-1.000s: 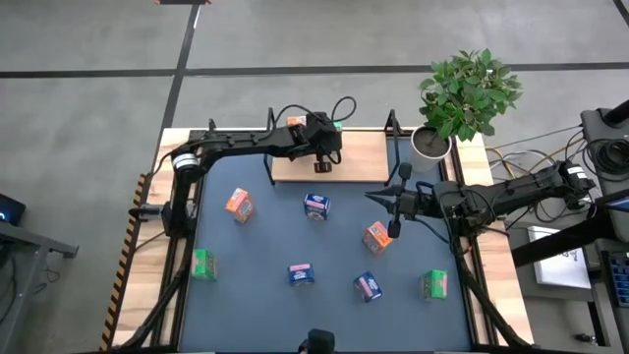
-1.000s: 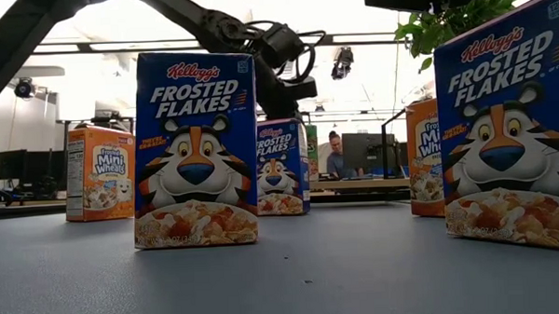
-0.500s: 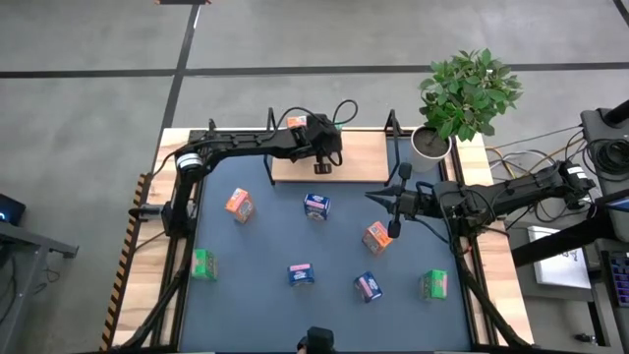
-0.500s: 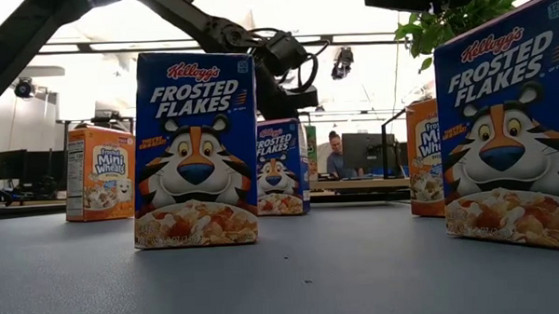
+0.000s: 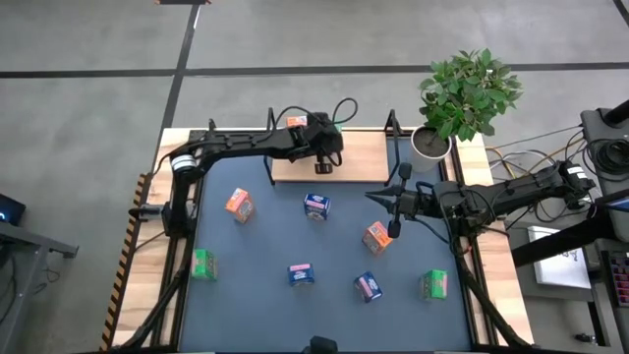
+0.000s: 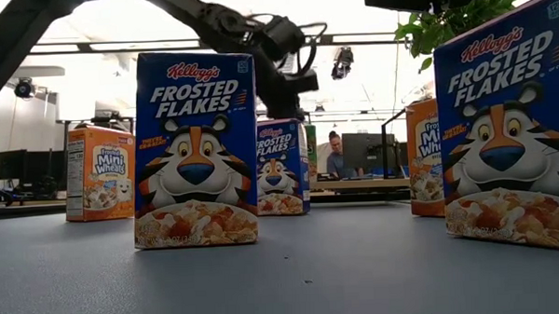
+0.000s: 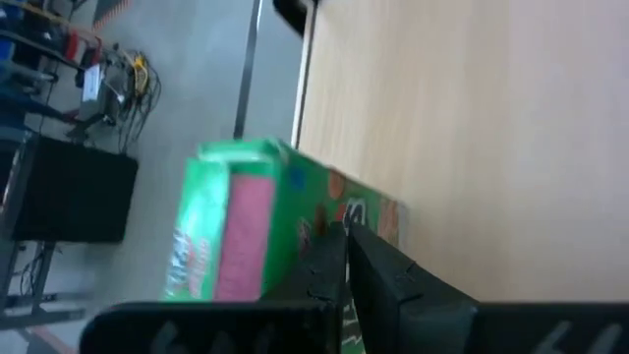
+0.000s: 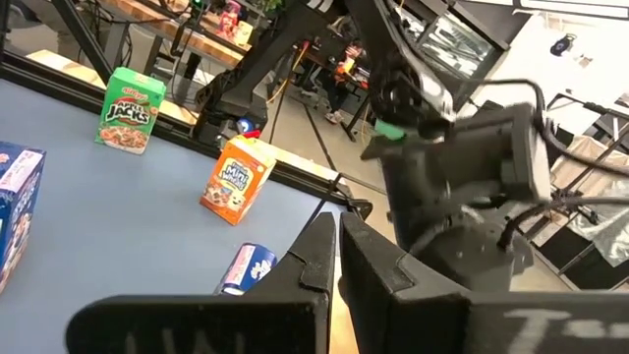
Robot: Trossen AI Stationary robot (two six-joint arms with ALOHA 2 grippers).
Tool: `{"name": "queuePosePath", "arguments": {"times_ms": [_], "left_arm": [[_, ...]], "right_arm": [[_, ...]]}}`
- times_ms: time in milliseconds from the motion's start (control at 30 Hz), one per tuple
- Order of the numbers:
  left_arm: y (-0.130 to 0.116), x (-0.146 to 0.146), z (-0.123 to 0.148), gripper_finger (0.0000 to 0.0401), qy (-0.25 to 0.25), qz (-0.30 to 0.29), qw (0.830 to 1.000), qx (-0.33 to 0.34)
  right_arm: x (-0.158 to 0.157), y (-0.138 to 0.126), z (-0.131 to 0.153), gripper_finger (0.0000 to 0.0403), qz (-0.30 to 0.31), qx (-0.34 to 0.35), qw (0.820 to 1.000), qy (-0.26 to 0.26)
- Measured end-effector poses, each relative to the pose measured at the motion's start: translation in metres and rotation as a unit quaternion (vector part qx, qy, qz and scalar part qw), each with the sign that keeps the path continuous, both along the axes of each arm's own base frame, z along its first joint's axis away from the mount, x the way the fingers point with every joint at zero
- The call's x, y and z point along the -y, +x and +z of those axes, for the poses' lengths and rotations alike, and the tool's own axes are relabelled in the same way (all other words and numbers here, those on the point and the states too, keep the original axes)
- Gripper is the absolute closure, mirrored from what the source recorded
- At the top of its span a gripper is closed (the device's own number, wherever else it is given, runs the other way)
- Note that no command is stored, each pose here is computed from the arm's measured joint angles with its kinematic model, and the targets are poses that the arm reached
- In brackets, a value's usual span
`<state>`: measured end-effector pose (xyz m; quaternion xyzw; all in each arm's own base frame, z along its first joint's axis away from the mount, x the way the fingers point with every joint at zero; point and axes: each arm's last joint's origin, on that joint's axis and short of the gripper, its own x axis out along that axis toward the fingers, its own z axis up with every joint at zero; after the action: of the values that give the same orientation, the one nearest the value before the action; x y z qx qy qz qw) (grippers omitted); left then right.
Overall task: Stack cereal on shelf
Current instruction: Put the center green cereal box on the shelf
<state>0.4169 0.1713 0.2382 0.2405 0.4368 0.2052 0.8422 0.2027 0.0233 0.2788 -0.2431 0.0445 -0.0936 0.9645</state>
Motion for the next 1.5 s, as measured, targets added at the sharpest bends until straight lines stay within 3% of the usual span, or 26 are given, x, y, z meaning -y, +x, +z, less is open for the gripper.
{"name": "queuePosePath", "arguments": {"times_ms": [200,300,533,867,1500], "left_arm": [[-0.004,0.016,0.042,0.0401,0.031,-0.027,0.998,0.044],[-0.007,0.008,0.054,0.0401,0.046,-0.016,0.995,0.082],[-0.016,-0.025,0.035,0.0401,0.018,0.043,0.996,0.075],[-0.010,-0.030,0.016,0.0401,0.013,0.045,0.997,0.057],[-0.007,-0.031,0.021,0.0401,0.016,0.054,0.994,0.097]], "right_arm": [[0.000,0.000,0.000,0.0392,0.000,0.000,1.000,0.001],[0.000,0.000,0.000,0.0392,0.000,0.000,1.000,0.001],[0.000,0.000,0.000,0.0392,0.000,0.001,1.000,0.005],[0.000,0.000,0.000,0.0392,0.000,0.000,1.000,0.001],[0.000,0.000,0.000,0.0392,0.000,0.000,1.000,0.001]]}}
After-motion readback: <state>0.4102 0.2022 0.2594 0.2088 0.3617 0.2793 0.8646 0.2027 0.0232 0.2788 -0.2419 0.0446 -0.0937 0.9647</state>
